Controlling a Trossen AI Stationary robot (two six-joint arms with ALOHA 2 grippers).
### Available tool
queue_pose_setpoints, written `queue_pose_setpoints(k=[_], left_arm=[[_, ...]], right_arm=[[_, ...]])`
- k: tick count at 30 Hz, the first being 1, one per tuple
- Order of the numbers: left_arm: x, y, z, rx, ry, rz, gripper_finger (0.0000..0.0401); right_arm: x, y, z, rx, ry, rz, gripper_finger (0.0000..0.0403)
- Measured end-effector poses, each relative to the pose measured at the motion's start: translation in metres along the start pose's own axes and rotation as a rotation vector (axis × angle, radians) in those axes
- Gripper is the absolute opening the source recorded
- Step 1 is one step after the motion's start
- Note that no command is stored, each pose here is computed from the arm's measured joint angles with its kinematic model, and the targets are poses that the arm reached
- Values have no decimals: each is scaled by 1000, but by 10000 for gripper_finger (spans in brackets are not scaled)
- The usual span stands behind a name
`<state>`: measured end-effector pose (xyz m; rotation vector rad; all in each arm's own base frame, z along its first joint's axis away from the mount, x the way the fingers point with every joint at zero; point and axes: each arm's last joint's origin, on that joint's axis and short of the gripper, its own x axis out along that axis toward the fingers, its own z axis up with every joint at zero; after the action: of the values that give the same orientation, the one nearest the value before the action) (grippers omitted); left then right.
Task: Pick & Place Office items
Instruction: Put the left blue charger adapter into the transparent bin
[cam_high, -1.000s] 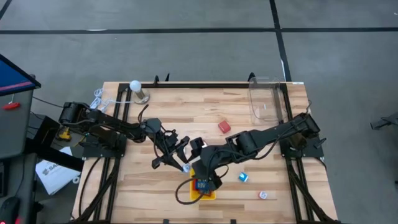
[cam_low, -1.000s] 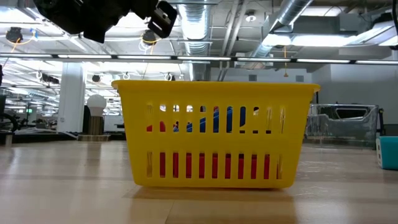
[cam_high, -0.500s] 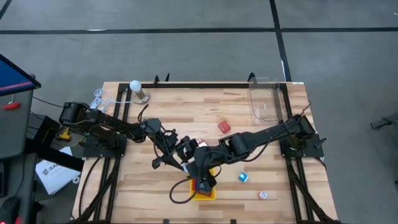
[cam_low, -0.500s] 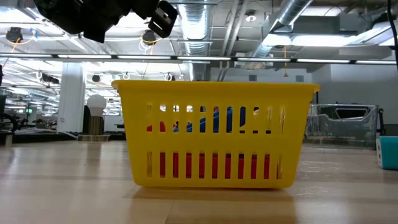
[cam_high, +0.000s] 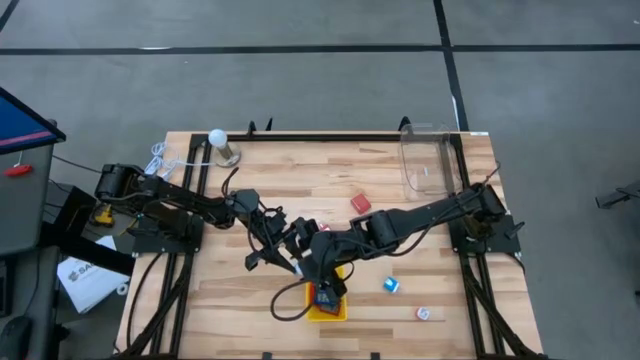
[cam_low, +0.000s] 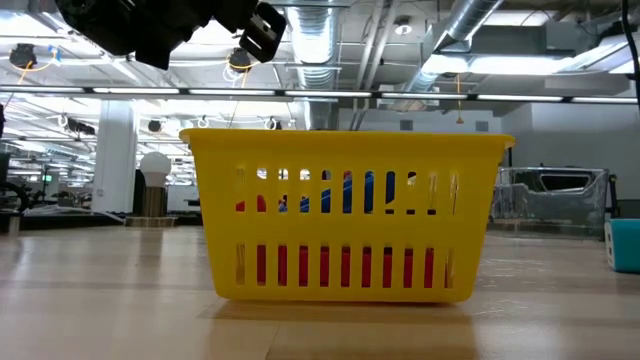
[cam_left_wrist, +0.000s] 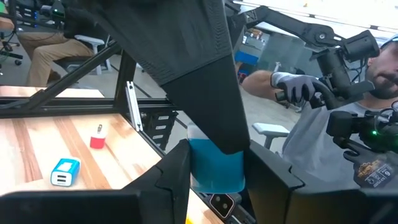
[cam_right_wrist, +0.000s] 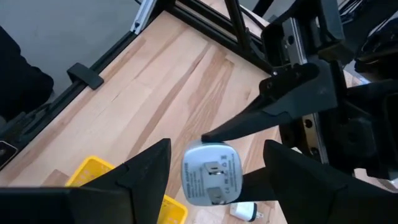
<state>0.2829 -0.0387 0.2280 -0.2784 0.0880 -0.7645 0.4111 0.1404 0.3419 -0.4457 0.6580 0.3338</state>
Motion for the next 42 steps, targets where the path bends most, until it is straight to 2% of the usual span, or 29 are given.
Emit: queue_pose_setpoints(k=[9, 16, 22, 28, 34, 39, 42], left_arm=[[0, 0, 0, -1, -1, -1, 116], [0, 1, -3, -19, 15, 6, 117], [0, 1, -2, -12, 11, 8, 127], [-4, 6, 2, 6, -8, 51, 146], [-28, 20, 15, 0, -28, 156, 165], [-57, 25, 31, 41, -45, 416, 189], [-69, 22, 31, 67, 10, 627, 203]], right_arm=[[7, -2, -4, 8, 26, 1, 241], [24, 1, -10, 9, 61, 30, 192], [22, 4, -8, -11, 53, 32, 129], [15, 8, -3, -11, 67, 19, 125], [-2, 13, 4, 20, 145, -37, 126], [-16, 22, 10, 84, 172, -13, 127], [-21, 23, 5, 125, 253, -51, 128]])
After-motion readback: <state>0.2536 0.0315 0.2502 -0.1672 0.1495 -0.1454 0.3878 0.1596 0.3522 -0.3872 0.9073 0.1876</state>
